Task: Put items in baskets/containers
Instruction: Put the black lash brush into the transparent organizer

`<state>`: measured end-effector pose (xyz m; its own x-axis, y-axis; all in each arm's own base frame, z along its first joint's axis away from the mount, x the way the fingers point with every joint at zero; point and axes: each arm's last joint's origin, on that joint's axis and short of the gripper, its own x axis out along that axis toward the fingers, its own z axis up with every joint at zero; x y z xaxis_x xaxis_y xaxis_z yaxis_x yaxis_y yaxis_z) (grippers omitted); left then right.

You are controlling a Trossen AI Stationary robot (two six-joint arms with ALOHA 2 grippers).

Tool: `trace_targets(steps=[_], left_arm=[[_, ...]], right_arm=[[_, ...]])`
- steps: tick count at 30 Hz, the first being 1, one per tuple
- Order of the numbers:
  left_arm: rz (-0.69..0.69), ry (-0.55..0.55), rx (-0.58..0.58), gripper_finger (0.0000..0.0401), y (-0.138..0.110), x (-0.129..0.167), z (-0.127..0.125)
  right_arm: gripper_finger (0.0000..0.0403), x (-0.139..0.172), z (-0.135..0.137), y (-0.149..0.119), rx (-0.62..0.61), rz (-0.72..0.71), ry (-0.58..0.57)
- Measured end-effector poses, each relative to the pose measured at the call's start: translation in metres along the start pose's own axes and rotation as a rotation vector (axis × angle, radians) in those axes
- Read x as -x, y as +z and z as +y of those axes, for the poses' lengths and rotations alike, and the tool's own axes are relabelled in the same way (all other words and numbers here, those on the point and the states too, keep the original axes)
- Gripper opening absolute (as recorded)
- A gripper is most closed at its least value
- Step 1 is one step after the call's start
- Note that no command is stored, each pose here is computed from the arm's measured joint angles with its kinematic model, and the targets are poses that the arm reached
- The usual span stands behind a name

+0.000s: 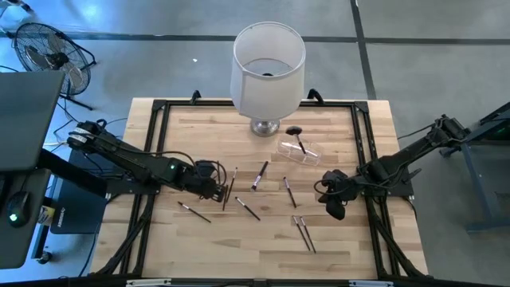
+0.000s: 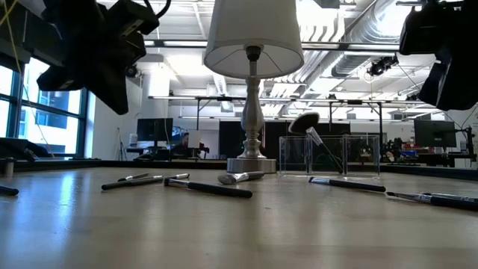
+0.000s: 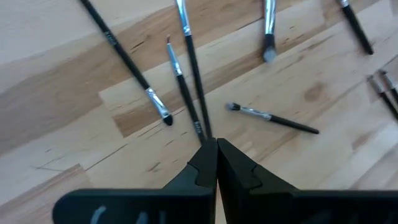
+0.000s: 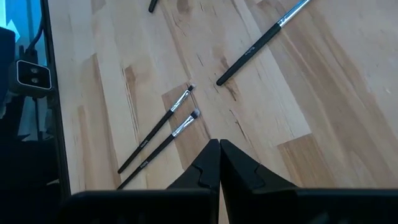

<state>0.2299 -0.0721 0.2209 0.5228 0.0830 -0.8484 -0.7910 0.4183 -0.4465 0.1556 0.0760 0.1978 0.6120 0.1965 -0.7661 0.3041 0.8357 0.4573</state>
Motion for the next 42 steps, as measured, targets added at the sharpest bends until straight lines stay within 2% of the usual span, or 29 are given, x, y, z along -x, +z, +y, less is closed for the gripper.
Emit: trace_targets(steps=[8,26,28,32,38,42], left_arm=[[-0.025,-0.035,0.033,0.0001,0.001,0.0,-0.004],[-0.02,-0.036,0.08,0.0,0.001,0.0,-0.004],[0.006,-0.032,0.135,0.0,0.0,0.0,-0.003],[0.068,0.026,0.279,0.0,-0.008,0.002,0.002],[0.199,0.207,0.378,0.0,-0.033,0.01,0.016],[0.231,0.297,0.447,0.0001,-0.045,0.015,0.023]], right_arm=[[0.0,0.0,0.002,0.001,-0.003,-0.007,0.019],[0.0,0.0,0.002,0.001,-0.004,-0.009,0.021],[0.0,0.0,0.002,0.001,-0.005,-0.009,0.021],[0.0,0.0,0.002,0.001,-0.013,-0.009,0.021],[0.0,0.0,0.002,0.001,-0.02,-0.008,0.02],[0.0,0.0,0.002,0.001,-0.004,-0.011,0.018]])
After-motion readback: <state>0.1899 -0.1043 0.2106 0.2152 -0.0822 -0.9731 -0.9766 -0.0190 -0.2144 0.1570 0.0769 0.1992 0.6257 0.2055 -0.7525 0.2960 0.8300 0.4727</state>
